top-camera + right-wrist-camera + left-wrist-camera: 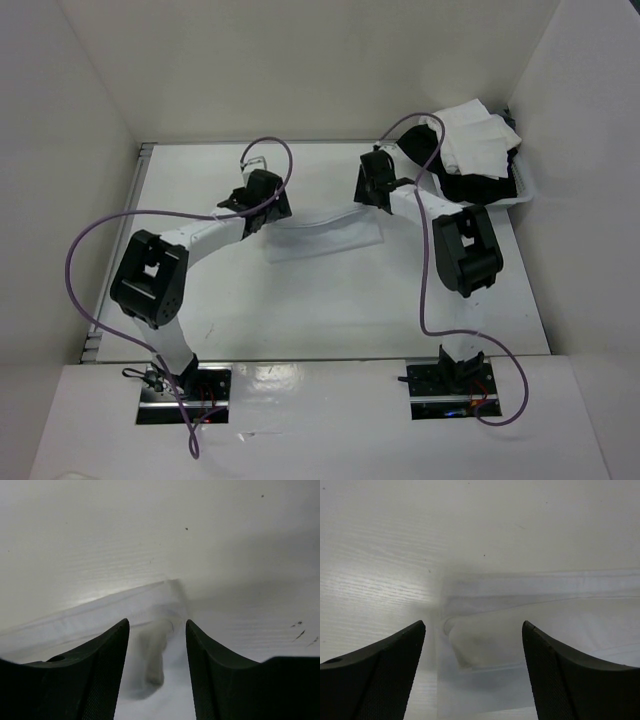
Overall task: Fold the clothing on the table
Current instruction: Fold the skirt
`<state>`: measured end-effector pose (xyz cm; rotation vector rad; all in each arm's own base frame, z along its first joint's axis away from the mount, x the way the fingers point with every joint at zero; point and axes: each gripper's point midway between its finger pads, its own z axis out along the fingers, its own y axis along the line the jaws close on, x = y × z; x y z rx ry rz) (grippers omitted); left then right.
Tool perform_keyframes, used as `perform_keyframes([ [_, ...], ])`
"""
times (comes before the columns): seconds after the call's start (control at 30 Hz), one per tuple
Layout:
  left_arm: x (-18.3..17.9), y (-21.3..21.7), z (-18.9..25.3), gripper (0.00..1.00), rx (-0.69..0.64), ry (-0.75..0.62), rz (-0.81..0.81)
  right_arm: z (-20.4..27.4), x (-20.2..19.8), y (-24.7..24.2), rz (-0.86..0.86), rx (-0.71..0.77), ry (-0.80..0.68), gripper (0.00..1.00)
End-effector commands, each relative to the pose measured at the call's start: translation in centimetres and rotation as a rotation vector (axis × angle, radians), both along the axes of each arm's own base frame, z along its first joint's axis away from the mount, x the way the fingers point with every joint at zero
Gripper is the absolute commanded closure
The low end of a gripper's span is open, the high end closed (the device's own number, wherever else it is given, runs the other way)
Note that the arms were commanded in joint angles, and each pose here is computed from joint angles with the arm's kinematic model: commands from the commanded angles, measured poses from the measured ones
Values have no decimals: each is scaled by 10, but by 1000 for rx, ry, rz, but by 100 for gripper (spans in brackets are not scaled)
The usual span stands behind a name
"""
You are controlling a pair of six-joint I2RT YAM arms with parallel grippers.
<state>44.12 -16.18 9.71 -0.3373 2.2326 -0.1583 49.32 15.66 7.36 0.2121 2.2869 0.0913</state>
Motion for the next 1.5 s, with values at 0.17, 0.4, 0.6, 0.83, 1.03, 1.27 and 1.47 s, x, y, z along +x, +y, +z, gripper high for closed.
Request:
perform_keyframes([
  [0.17,26,5,5,0,25,-41,22,33,38,5,-12,0,-104,38],
  [0.4,20,18,16,0,35,-33,38,67,40,-3,-17,-8,-143,35],
  [0.6,-26,-4,33,0,-9,-33,-20,57,-24,11,87,24,-80,34],
  [0.83,-62,-17,-12,0,12,75,-41,18,-62,21,113,-19,8,34],
  [1.03,-71,-16,-44,0,17,141,-27,7,-73,16,107,-19,22,34],
  [1.27,-63,-16,-46,0,-81,122,-30,5,-80,9,94,-30,17,34],
  [1.47,-62,-19,-33,0,-103,96,-40,2,-85,7,94,-34,26,34],
])
